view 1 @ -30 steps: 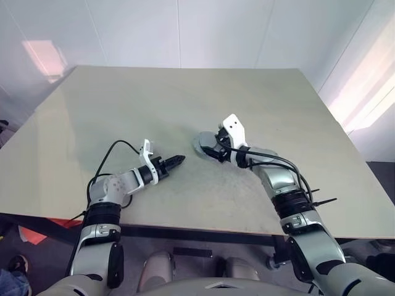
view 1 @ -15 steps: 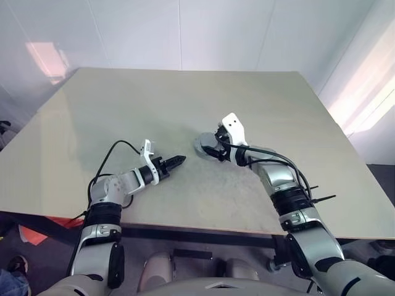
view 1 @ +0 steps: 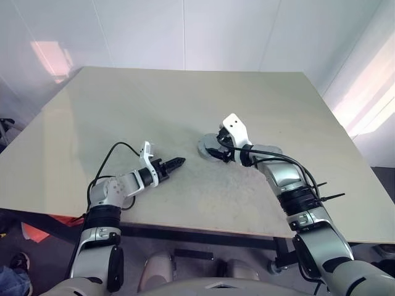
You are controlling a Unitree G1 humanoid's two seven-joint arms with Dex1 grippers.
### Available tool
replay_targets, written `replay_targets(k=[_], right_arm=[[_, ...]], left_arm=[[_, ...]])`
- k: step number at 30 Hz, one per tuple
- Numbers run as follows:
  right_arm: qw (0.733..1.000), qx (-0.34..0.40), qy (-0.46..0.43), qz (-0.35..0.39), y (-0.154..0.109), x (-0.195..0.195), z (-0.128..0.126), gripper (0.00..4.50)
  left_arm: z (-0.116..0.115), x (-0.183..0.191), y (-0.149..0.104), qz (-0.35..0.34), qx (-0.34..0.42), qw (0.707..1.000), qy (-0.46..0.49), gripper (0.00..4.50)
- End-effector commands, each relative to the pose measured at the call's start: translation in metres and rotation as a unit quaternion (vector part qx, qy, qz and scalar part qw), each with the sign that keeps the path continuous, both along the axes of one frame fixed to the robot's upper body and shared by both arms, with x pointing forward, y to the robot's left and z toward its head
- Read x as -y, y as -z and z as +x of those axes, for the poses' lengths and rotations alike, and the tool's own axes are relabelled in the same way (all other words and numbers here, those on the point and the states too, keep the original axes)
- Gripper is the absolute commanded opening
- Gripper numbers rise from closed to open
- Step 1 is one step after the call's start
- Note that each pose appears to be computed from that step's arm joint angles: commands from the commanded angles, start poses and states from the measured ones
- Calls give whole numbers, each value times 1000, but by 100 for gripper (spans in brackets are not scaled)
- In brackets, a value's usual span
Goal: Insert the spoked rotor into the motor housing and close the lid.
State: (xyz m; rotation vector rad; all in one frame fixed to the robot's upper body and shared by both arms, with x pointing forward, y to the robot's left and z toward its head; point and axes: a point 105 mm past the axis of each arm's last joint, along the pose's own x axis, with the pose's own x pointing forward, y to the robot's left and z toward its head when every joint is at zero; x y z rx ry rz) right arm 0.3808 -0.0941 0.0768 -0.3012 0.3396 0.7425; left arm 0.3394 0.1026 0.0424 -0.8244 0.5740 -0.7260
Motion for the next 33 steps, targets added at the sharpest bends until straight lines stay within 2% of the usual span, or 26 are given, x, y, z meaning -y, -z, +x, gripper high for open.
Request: replay_targets(k=[1, 4, 9, 11, 12, 14, 15, 21, 28, 31, 33], right_arm=[[998, -47, 19, -38, 26, 17, -6, 309], [997, -56, 16, -43, 33, 17, -8, 309], [997, -61, 14, -48, 36, 18, -9, 309], [997, -61, 14, -49, 36, 17, -9, 309], [997, -59, 14, -51, 35, 17, -8, 309], [997, -54, 14, -51, 33, 16, -7, 309], [997, -53, 14, -49, 32, 16, -7, 309], [998, -40, 29, -42, 23, 21, -6, 309], [997, -40, 53, -38, 22, 30, -4, 309], [998, -42, 37, -28, 21, 25, -5, 309], [998, -38, 27, -31, 19, 24, -6, 380]], left_arm=[[3, 3, -14, -8, 24, 1000, 4, 145], [9, 7, -27, -28, 38, 999, -2, 145], [40, 25, -66, -95, 50, 994, -26, 145], [52, 40, -70, -95, 41, 994, -23, 105], [57, 48, -69, -89, 36, 995, -17, 85], [63, 64, -61, -66, 18, 998, -6, 17], [64, 69, -55, -52, 7, 999, -3, 3], [61, 90, -20, 35, -41, 998, 18, 3], [60, 86, -8, 59, -53, 997, 13, 3], [59, 86, -6, 59, -54, 997, 13, 3], [59, 85, -5, 59, -55, 997, 13, 0]])
